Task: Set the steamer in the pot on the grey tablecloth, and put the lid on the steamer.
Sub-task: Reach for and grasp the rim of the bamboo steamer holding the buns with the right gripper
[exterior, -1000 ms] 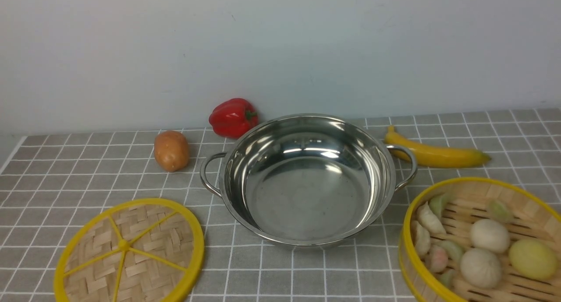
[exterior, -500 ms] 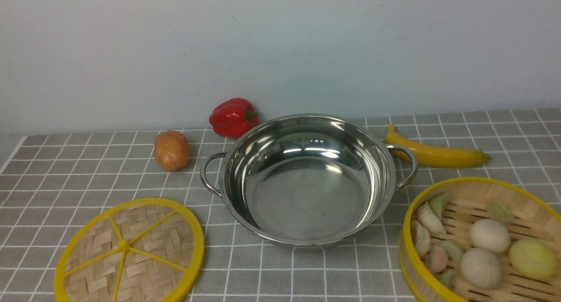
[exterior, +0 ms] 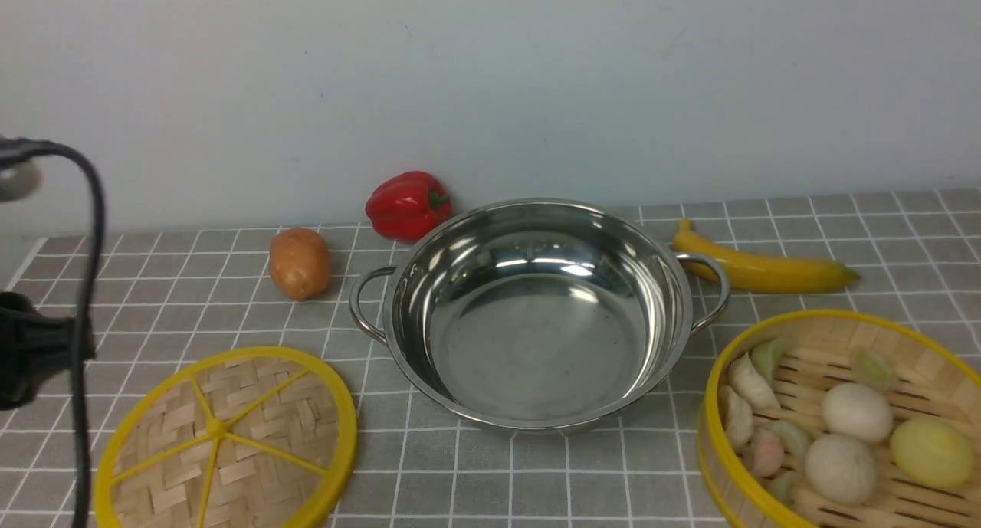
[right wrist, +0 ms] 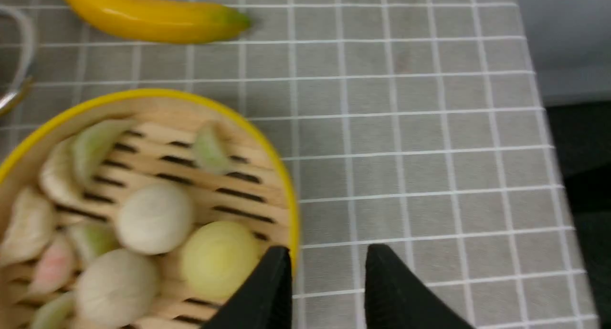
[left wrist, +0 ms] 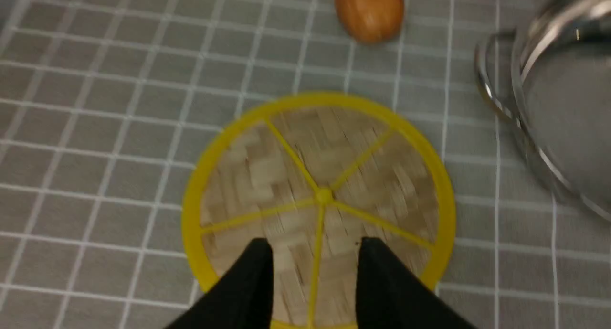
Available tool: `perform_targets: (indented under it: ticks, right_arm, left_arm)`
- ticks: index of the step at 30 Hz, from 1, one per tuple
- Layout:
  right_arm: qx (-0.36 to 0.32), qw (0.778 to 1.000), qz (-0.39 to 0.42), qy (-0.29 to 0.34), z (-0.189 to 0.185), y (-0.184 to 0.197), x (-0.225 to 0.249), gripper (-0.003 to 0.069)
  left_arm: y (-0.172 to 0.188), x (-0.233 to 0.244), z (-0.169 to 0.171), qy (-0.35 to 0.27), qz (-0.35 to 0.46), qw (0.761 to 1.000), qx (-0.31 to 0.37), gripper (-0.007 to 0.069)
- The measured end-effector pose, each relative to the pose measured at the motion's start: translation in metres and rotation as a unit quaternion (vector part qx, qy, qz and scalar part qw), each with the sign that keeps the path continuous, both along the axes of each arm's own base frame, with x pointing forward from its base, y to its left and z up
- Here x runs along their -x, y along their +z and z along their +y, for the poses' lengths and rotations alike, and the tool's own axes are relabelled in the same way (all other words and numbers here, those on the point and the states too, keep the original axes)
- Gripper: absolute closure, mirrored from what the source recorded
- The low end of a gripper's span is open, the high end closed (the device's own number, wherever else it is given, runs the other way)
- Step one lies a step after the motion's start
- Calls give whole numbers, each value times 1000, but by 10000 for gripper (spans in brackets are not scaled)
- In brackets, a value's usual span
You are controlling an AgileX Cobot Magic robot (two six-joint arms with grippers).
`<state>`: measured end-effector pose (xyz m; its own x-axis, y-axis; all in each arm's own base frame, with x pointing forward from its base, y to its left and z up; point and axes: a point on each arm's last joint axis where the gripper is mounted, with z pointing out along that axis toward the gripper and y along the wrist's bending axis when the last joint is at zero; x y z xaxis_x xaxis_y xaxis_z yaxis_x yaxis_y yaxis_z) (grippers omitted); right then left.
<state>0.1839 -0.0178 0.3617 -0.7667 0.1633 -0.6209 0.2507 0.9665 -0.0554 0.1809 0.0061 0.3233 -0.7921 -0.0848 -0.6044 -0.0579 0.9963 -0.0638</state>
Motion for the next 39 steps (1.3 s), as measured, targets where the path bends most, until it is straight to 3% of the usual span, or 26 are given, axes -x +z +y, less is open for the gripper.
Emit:
perform_targets:
  ticks: [4, 6, 16, 22, 30, 39]
  right_arm:
    - [-4, 998, -5, -62, -27, -2, -2, 416]
    - [-38, 994, -17, -97, -42, -6, -7, 416]
    - [-182, 981, 70, -14, -40, -57, -59, 416]
    - [-201, 969, 140, -14, -45, -91, -78, 416]
    - [-147, 961, 226, 65, -12, -127, -74, 416]
    - [-99, 974, 202, 31, -13, -149, -71, 416]
  left_arm:
    - [-21, -16, -7, -49, 71, 996, 26, 382]
    - [-32, -25, -9, -77, 99, 992, 34, 382]
    - [-37, -37, -7, -83, 83, 993, 15, 382]
    - [-35, -40, -6, -80, 64, 995, 10, 382]
    - [-34, -43, -5, -77, 46, 996, 7, 382]
    - [-34, -43, -5, -76, 44, 996, 6, 382]
